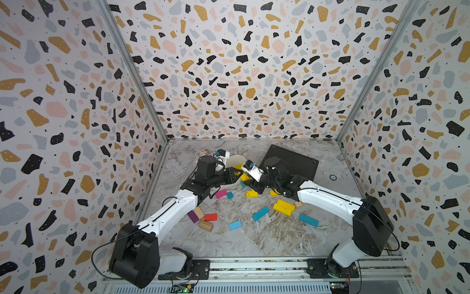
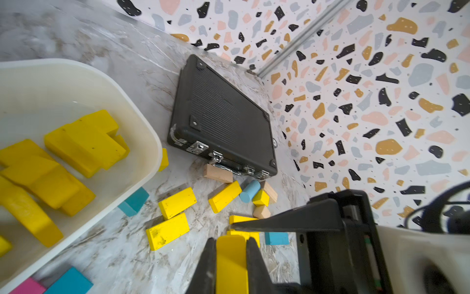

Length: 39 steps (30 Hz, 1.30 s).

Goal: Pick out the yellow building blocks
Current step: Place the building block in the storage box.

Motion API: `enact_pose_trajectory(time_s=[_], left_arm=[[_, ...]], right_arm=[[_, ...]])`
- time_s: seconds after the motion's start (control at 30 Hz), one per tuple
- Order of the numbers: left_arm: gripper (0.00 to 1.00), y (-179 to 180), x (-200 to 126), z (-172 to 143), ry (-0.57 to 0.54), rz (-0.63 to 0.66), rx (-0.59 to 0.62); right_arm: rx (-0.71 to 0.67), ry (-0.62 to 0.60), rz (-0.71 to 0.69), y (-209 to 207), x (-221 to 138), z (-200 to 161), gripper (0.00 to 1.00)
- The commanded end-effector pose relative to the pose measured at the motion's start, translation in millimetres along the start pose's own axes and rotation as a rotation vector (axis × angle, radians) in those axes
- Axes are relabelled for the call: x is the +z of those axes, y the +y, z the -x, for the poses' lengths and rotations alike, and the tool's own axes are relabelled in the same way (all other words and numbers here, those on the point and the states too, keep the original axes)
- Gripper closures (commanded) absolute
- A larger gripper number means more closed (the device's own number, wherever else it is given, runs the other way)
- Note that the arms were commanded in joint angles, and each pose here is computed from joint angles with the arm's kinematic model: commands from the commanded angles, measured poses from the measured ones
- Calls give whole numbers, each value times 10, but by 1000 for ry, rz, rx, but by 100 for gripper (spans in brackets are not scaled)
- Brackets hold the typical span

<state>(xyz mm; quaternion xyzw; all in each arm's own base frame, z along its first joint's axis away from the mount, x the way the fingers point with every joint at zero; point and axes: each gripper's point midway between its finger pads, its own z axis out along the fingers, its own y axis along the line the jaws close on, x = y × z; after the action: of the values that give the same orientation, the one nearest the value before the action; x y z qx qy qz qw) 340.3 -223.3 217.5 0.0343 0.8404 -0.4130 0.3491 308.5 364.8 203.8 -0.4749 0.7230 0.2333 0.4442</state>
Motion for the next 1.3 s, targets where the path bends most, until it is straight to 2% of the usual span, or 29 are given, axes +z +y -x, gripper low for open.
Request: enact_pose_trajectory(time_s=[0.0,0.1,0.2,0.3,0.4,0.53,0.93,1.0,1.27], left_arm=[[100,167,-128,240,-85,161,-10],[100,507,-213,239,-60,312,-104],[100,706,-242,314,-47,351,-217],[100,805,-206,429,-47,377,-275],[100,905,-102,555,-34,418,-289],[100,1109,116,607,37,489,-313],[100,1431,658,570,117,507,-371],[95,1440,724,523,135,503,-369],[63,1527,807,390,169,537,-361]], right_arm=[[7,-86,-60,-40,-266,201,42],[37,-81,-112,-85,-377,67,32],[88,-47,-199,-196,-468,-104,31],[142,-19,-254,-254,-534,-253,32],[194,5,-315,-332,-594,-366,34],[229,33,-367,-388,-667,-469,36],[243,46,-410,-396,-814,-608,38],[244,54,-408,-389,-815,-629,38],[243,72,-415,-390,-829,-671,38]])
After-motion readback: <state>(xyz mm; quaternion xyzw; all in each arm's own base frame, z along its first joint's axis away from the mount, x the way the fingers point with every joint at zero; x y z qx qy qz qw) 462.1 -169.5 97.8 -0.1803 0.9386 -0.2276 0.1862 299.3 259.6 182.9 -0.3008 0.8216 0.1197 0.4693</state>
